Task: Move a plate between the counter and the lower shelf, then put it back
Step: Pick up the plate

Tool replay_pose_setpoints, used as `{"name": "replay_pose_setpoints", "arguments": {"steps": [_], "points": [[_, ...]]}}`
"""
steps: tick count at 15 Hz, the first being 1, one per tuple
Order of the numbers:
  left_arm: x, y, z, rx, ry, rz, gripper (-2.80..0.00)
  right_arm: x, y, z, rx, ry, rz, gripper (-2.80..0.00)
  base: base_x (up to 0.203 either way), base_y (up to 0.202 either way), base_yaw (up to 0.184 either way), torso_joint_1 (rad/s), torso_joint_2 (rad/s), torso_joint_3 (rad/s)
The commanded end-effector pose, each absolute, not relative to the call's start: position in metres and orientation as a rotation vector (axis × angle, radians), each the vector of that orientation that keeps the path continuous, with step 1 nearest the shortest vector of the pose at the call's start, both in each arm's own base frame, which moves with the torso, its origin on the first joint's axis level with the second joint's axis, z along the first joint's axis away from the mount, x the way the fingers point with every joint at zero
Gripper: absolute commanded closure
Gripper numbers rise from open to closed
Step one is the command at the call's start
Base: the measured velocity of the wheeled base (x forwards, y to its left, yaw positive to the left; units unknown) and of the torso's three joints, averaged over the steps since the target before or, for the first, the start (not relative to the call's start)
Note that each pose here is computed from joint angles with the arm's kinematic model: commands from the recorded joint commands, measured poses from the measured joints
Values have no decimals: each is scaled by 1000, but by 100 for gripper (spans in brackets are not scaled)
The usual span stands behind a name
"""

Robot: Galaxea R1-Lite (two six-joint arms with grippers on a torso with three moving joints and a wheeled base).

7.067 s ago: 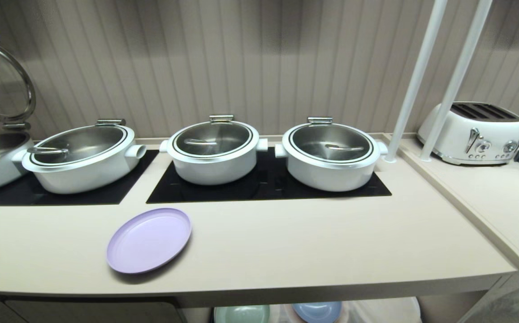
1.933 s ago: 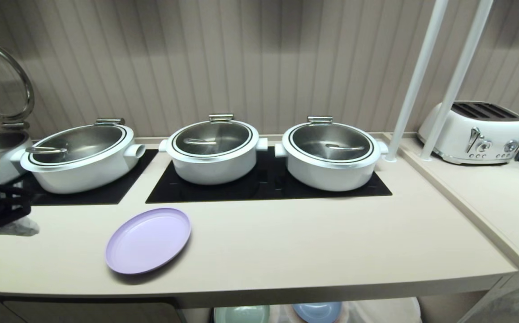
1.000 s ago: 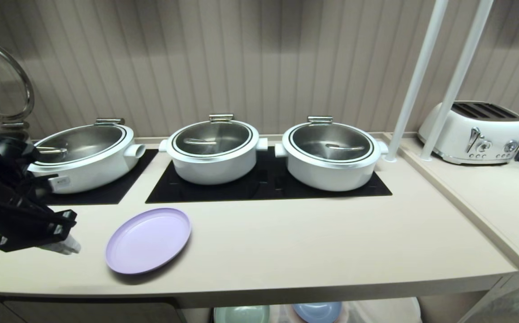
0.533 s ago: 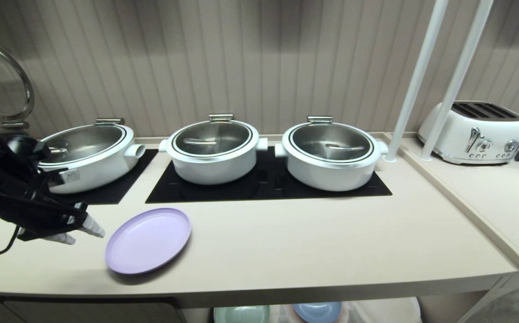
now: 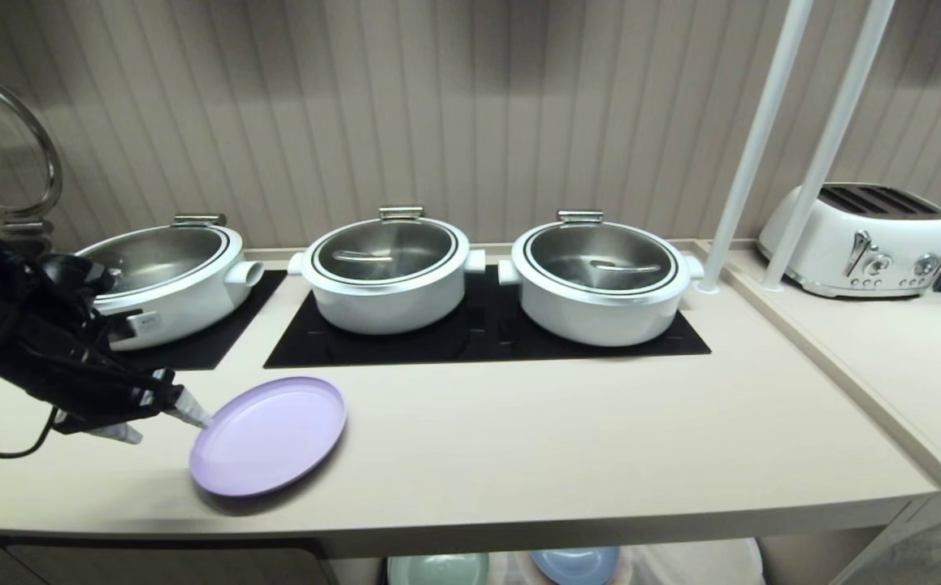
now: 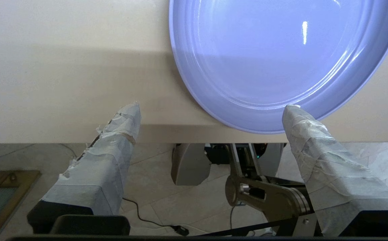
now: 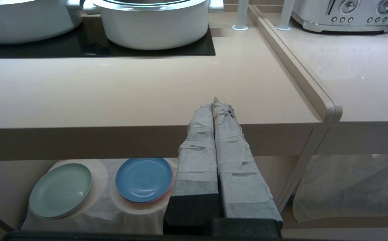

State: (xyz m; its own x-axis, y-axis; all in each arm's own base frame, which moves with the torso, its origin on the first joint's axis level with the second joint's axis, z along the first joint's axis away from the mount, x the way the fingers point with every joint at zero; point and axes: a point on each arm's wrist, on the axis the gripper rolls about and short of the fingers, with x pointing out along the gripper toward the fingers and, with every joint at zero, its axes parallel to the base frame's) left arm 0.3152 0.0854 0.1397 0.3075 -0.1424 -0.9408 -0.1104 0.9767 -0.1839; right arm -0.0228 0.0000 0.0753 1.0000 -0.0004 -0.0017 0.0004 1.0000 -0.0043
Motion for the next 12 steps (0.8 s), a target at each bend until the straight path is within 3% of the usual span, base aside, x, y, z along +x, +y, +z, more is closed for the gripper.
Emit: {"name": "replay_pose_setpoints", "arguments": {"steps": [1,12], "points": [[325,86,126,-236,1299,-31,-280,-23,0,75,-5,2,0,0,0,0,0,0,0,0],[348,76,70,-236,1382,-65,-280,-23,0,75,-5,2,-1,0,0,0,0,0,0,0]]}}
